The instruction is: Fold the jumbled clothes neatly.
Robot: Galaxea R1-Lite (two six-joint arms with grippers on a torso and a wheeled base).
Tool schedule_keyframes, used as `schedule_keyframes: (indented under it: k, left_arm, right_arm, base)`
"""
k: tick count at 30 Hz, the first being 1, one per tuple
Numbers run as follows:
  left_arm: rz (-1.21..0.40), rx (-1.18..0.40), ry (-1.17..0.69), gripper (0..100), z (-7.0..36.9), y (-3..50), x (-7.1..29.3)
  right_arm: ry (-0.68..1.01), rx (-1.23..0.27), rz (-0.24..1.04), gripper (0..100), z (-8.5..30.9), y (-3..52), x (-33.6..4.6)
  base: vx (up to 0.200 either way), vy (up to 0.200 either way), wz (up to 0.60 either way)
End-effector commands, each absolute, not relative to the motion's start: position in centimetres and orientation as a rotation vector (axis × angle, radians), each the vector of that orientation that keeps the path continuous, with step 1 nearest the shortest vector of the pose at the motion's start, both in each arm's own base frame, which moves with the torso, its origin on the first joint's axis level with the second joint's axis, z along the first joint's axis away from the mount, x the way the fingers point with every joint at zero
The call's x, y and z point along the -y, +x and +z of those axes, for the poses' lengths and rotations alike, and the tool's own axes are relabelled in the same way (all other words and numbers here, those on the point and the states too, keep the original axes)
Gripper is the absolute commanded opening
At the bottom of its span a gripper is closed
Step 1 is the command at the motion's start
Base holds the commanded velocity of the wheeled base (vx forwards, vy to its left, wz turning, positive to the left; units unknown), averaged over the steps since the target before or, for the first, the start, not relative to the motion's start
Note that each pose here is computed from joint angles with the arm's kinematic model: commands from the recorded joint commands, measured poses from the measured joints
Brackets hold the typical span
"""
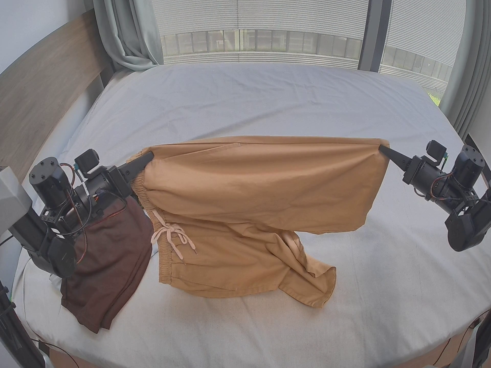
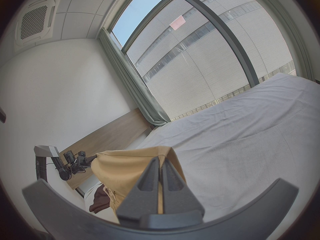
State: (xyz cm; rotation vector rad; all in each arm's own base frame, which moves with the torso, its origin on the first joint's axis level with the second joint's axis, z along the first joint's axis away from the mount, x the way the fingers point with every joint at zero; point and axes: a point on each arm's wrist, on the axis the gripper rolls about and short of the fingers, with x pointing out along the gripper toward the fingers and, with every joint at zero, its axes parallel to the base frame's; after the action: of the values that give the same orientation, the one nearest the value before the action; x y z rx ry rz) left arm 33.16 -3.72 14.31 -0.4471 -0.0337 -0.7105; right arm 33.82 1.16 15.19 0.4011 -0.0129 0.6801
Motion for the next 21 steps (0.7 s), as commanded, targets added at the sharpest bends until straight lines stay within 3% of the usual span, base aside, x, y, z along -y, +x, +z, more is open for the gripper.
schedule_keyframes:
  k: [1,21]
  left_arm:
    - [-0.693,0.006,-0.466,0,12.4,35.2,4.1]
    - [-0.643,0.063,-0.539,0,9.7,41.6,5.0]
  right_arm:
    - [0.415,-0.024,0.672,0,13.3,35.6,-1.1]
    - [0.465,-0.018,0.681,0,8.6,41.5,-1.2]
  base:
    - [0.0,0.0,0.0]
    - [0.0,0.0,0.0]
